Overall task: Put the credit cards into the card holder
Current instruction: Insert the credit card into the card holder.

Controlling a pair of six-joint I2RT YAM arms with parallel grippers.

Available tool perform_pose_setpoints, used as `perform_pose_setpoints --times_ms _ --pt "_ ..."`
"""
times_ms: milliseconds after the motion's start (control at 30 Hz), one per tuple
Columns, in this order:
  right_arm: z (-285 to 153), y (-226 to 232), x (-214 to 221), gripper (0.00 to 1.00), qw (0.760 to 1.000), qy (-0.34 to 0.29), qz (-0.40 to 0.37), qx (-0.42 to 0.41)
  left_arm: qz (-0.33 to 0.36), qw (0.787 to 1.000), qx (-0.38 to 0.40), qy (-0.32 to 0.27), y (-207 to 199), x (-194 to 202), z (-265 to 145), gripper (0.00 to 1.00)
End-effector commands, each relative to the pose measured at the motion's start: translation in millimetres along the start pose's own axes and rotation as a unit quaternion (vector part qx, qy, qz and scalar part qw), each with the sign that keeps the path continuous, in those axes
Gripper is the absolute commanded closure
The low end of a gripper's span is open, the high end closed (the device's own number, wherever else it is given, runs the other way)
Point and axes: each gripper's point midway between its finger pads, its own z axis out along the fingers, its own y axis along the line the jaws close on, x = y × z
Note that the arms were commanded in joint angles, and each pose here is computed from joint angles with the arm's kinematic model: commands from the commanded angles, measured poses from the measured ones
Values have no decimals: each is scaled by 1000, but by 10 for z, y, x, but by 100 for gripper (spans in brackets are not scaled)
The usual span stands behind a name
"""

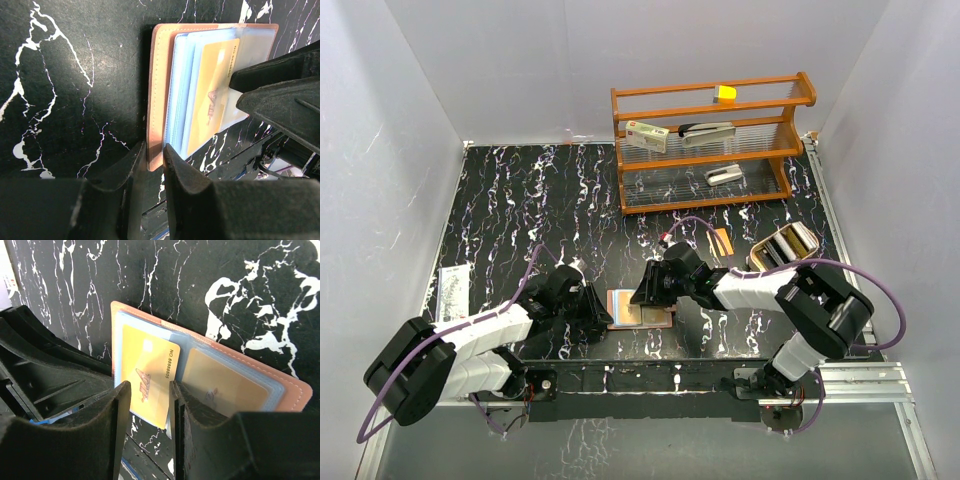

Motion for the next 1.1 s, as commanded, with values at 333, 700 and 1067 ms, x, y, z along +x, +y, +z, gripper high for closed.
perform_pose_setpoints --times_ms 333,700,1067 --pt "-26 294 -92 65 999 -3 -29 -46 7 1000 2 -5 -18 -19 -38 80" --pt "-499 168 -887 57 977 -69 -171 109 24 999 16 -33 -207 -166 -216 50" --pt "-1640 -696 -2154 56 890 -156 -253 345 63 996 41 -48 -473 -282 -475 26"
